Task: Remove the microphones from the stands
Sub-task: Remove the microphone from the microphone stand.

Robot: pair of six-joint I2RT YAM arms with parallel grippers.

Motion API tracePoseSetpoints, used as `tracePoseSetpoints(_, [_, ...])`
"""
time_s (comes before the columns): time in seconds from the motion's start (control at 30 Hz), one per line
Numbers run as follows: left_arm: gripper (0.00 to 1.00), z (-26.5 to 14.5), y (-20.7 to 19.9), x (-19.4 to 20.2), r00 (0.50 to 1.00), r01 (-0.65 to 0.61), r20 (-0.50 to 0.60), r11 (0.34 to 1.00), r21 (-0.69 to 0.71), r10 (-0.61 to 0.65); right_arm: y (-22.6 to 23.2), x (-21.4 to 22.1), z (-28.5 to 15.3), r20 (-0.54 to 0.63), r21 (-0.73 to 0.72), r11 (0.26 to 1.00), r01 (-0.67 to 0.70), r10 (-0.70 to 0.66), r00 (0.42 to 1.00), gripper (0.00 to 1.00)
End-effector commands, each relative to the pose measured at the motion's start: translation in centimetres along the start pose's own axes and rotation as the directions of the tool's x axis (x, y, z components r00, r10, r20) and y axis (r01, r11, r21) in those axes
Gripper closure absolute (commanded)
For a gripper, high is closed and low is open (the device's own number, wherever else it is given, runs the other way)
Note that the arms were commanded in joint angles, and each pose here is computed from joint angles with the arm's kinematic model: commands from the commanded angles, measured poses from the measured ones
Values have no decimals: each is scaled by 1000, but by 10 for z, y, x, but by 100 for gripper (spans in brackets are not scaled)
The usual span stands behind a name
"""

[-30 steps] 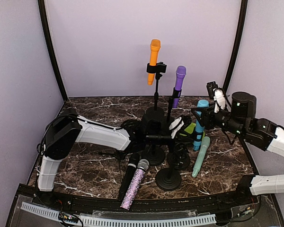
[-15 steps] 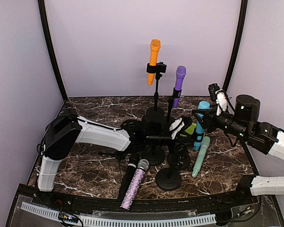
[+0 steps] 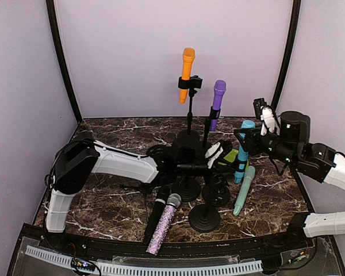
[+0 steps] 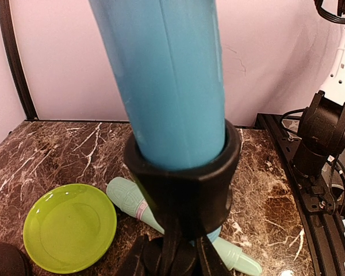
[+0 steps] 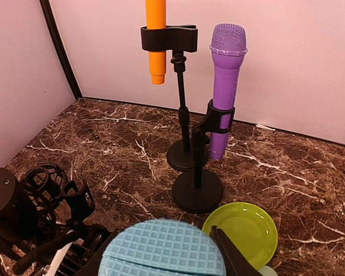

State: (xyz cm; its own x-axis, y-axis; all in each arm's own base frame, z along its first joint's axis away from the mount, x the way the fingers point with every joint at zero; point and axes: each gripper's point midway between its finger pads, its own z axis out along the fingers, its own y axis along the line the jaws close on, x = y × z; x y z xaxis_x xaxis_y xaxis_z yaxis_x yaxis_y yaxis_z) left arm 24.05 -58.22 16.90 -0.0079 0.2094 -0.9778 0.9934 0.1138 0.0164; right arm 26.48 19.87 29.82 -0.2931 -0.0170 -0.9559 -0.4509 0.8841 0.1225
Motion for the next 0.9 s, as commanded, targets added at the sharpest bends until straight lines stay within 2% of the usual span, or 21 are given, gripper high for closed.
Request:
tracePoseSetpoints(0.0, [100, -7, -7, 15, 998, 10, -64, 1000, 20, -9, -18, -79, -24, 260, 74, 983, -168, 144, 955, 74])
tracePoseSetpoints(0.17, [100, -7, -7, 16, 998, 9, -66, 1000, 21, -8, -22, -78, -23, 262, 91, 979, -181, 152, 953, 74])
tracePoseSetpoints(0.5, [100, -7, -7, 16, 998, 0, -67, 1000, 23, 2, -9, -82, -29, 282, 8, 988, -153, 144, 949, 75])
tracePoseSetpoints(0.7, [100, -7, -7, 16, 998, -3, -68, 1000, 22, 5, 8, -91, -40, 329, -97, 991, -91, 118, 937, 74])
tracePoseSetpoints(0.87, [100, -7, -8, 15, 998, -5, -69, 1000, 24, 7, 6, -86, -42, 330, -92, 993, -76, 102, 938, 75])
